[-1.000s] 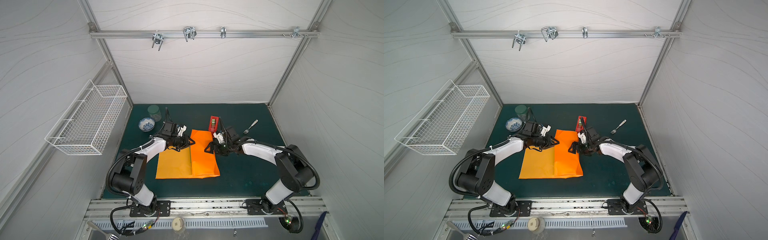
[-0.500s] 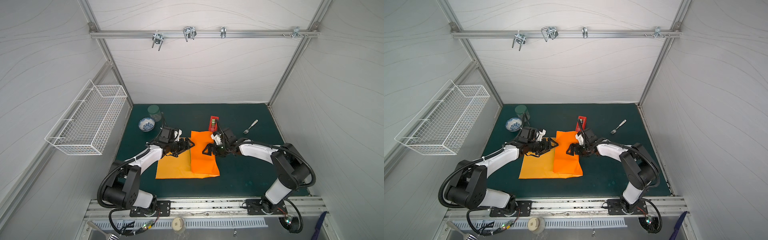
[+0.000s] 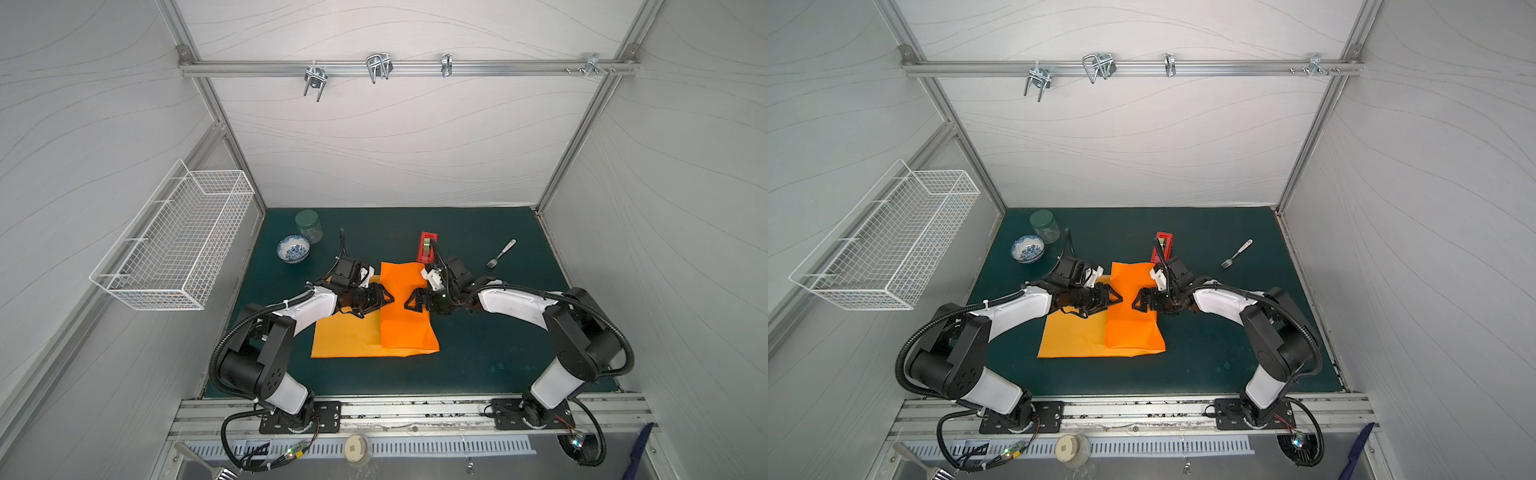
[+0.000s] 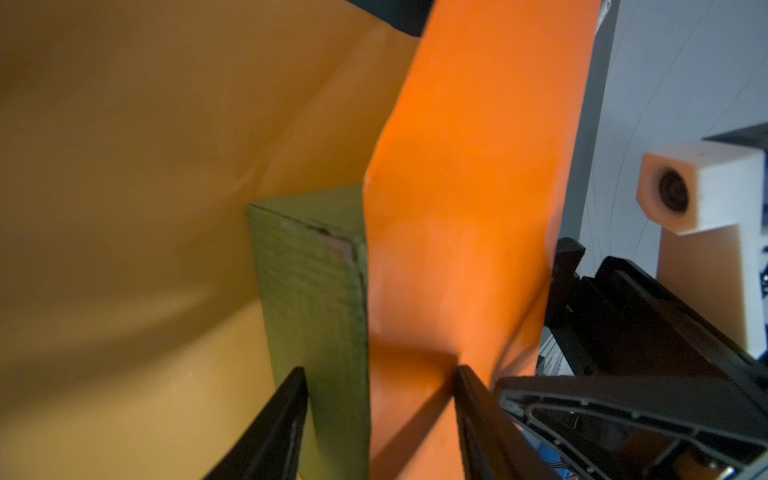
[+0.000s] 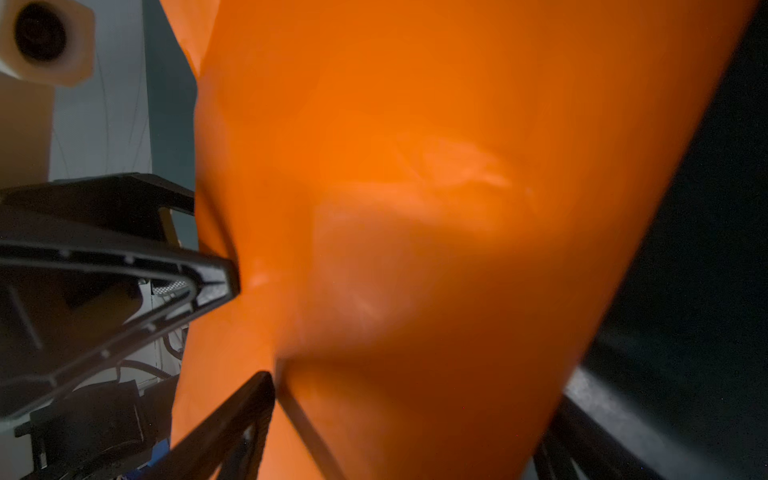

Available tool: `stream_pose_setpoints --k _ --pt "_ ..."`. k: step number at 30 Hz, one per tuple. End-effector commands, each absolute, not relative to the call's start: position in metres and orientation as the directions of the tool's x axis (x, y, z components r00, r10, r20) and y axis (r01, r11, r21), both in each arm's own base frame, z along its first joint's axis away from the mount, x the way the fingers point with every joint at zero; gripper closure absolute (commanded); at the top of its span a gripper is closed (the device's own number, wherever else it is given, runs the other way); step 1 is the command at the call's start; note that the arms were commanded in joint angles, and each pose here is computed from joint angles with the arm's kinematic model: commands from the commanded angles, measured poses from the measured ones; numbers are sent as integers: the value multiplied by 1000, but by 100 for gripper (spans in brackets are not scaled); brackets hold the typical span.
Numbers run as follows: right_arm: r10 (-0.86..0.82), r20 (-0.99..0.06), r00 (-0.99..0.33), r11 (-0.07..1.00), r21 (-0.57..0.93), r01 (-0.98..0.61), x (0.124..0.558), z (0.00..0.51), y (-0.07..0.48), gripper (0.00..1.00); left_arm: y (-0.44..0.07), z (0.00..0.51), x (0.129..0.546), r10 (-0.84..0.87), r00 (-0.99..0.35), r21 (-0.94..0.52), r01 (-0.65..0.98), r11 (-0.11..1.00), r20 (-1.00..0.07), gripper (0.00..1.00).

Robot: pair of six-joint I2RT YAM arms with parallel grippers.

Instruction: Wrap the gift box in paper

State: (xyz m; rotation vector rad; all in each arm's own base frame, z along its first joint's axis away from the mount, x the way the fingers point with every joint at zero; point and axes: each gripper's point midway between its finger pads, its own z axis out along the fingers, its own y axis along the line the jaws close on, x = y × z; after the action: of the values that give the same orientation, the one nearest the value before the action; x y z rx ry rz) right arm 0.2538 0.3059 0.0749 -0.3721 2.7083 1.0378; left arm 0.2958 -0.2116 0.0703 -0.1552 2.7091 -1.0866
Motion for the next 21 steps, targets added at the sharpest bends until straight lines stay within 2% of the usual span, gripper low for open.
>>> stream_pose_setpoints --k 1,5,8,13,21 --pt "-158 -321 -934 724 605 -331 247 93 290 6 -211 60 297 -161 -974 -675 -11 738 -160 51" --pt "-96 -326 -940 722 627 -291 257 98 269 6 -215 51 288 -145 -980 -685 -13 728 -135 60" --pt "-72 -310 -948 707 654 -268 265 96 267 7 -219 48 280 -126 -984 -691 -5 723 -125 62" --pt "-71 -273 -959 673 696 -248 272 86 281 11 -227 47 277 -110 -987 -712 4 702 -114 65" --pt "-76 -240 -968 665 711 -228 254 77 279 15 -235 48 271 -85 -990 -722 21 692 -111 69"
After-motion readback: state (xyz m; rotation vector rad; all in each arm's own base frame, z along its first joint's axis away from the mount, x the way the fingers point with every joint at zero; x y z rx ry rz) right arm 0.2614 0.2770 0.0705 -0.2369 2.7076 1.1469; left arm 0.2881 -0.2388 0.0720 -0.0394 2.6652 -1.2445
